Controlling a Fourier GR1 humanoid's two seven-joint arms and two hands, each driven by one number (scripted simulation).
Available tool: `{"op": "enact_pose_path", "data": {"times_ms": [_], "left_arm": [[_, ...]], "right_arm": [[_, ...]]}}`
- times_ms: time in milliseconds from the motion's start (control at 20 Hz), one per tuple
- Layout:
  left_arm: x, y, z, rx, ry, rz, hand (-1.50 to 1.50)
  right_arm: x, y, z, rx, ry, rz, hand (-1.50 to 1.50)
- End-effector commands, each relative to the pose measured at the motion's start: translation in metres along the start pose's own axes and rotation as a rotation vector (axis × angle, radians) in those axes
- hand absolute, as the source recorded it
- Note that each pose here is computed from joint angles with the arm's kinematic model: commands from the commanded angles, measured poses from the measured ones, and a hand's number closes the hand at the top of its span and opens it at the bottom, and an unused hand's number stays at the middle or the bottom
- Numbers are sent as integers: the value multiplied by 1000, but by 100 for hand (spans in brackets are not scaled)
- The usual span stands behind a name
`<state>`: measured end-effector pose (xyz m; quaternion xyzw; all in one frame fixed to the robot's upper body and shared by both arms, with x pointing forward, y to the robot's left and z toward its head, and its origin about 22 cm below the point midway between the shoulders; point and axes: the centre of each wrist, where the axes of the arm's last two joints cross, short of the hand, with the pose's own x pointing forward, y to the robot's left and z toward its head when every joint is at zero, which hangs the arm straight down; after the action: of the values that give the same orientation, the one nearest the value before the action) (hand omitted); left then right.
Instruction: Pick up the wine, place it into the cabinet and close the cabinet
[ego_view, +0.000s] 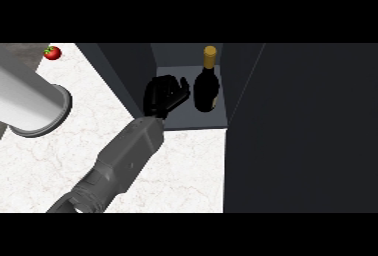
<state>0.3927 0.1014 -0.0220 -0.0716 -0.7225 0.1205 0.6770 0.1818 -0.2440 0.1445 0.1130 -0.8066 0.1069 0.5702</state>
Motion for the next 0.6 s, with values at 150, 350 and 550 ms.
{"op": "enact_pose_path", "data": {"times_ms": [150,350,550], "left_arm": [[1,4,-4,36,-33,-8,150],[-6,15,1,110,-92,34,150],[-1,26,-6,109,-155,3,-150]], "right_arm": [[0,-7,-8,-17,16,-1,-150],[3,6,5,-3,-12,-5,-150],[14,1,0,-1,-21,17,-150]]}}
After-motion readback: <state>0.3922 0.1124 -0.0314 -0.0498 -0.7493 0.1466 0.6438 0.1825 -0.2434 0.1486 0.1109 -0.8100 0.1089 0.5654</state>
